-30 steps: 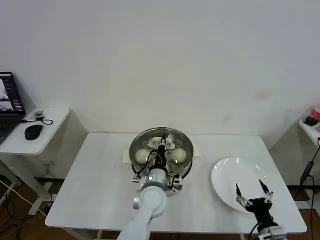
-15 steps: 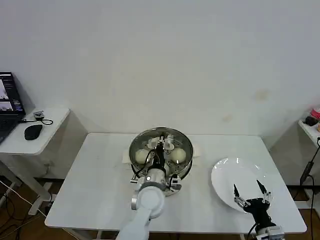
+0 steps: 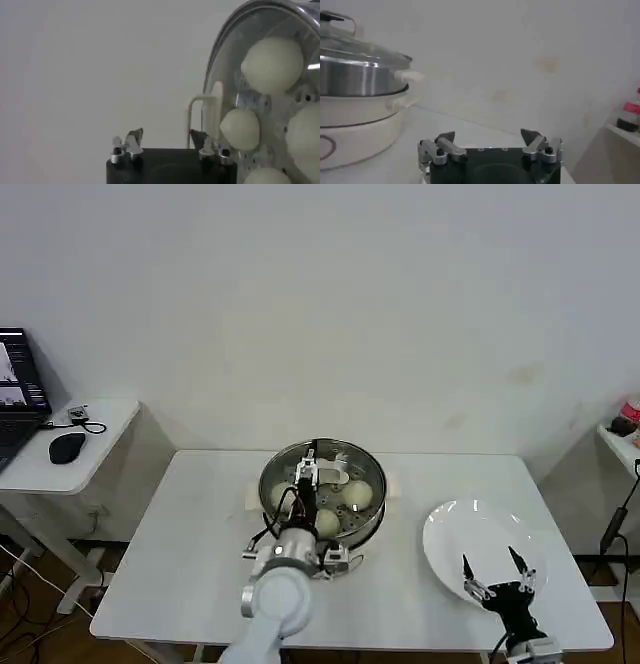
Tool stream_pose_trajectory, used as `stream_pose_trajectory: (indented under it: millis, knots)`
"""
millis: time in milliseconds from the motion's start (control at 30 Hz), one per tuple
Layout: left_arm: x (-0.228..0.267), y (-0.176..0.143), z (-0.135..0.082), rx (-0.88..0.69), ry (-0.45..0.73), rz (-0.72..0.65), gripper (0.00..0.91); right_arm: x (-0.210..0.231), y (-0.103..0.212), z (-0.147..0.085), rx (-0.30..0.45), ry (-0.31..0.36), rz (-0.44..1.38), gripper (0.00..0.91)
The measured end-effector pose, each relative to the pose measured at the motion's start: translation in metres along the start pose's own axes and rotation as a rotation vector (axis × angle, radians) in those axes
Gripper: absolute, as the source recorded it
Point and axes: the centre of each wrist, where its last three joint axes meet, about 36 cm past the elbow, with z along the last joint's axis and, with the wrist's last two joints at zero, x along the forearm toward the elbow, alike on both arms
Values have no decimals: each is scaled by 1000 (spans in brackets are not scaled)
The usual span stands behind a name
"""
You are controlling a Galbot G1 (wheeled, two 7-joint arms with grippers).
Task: Take steamed baozi put them in steamer then cover it.
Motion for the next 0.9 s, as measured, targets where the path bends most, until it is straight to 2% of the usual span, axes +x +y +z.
stream_pose_trajectory:
  millis: [300, 433, 600, 767, 900]
  knots:
    - [36, 15, 19, 59, -79, -26, 907, 1, 2, 1, 2, 3, -4, 907]
    - [53, 22, 34, 138, -123, -60, 907, 2, 2, 0, 3, 2, -6, 907]
    - [71, 19, 57, 364, -139, -132, 907, 5, 4, 3, 2, 4, -10, 907]
    - [91, 0, 98, 645, -94, -178, 907, 6, 9, 1, -5, -9, -27, 907]
    - [113, -16, 130, 870, -12, -214, 907, 10, 11, -3, -18, -15, -43, 907]
